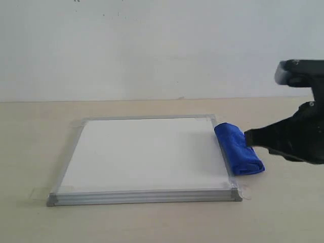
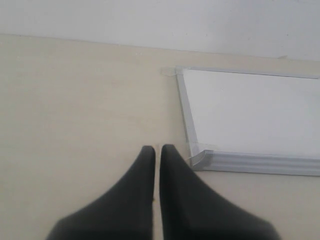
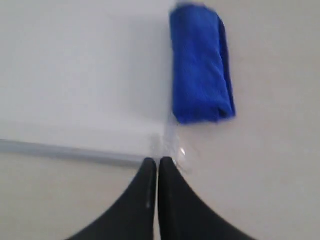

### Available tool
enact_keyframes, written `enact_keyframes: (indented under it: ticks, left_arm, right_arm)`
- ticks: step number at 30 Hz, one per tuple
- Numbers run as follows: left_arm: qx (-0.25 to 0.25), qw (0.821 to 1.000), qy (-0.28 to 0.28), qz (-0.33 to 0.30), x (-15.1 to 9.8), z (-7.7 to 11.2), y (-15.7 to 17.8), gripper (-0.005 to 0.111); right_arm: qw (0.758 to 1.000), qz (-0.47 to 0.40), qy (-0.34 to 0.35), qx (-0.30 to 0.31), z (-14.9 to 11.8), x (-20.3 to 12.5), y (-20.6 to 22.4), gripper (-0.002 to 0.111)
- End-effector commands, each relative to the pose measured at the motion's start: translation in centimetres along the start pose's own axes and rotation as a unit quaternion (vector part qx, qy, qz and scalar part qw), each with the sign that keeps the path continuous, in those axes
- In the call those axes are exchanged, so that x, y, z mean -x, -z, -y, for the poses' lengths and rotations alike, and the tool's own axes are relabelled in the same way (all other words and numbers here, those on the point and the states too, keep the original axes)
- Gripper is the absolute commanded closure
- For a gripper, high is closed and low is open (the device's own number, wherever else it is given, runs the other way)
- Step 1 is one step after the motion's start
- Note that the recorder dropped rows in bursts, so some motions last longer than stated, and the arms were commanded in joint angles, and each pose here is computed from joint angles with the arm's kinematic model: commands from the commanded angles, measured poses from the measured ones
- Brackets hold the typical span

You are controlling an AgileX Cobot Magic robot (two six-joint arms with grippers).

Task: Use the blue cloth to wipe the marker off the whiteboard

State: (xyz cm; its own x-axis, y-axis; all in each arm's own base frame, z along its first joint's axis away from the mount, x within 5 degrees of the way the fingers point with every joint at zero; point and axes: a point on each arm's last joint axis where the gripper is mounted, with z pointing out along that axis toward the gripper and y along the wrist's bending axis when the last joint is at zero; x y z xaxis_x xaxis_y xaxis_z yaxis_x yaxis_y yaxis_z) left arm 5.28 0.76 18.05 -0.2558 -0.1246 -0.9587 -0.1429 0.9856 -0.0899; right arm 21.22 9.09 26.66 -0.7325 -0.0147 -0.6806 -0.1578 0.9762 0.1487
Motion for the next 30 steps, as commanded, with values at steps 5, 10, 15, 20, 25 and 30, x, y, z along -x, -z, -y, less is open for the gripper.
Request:
enact_keyframes:
  ticks: [5, 10, 15, 20, 25, 30]
  left_arm:
    - [-0.004, 1.0, 0.008, 0.002, 0.1, 0.1, 0.0, 0.103]
    - [-0.004, 1.0, 0.008, 0.002, 0.1, 0.1, 0.0, 0.103]
    - [-0.004, 1.0, 0.008, 0.001, 0.0, 0.1, 0.0, 0.103]
    - [-0.004, 1.0, 0.008, 0.002, 0.1, 0.1, 0.0, 0.103]
    - [-0.004, 1.0, 0.008, 0.002, 0.1, 0.1, 0.0, 0.103]
    - [-0.004, 1.0, 0.008, 0.002, 0.1, 0.1, 0.0, 0.103]
  right_arm:
    - [0.965, 0.239, -0.017, 0.101, 1.9, -5.4, 6.6, 0.107]
    - [0.911, 0.407, -0.032, 0.057, 5.3, -11.7, 10.0, 0.107]
    - [0.876, 0.478, -0.054, 0.022, 6.2, -14.2, 9.9, 0.107]
    - [0.878, 0.474, -0.056, 0.023, 6.3, -14.3, 9.6, 0.107]
    - [0.898, 0.433, -0.075, 0.013, 6.6, -15.2, 8.4, 0.107]
    - [0.919, 0.39, -0.042, -0.021, 6.9, -15.9, 7.6, 0.107]
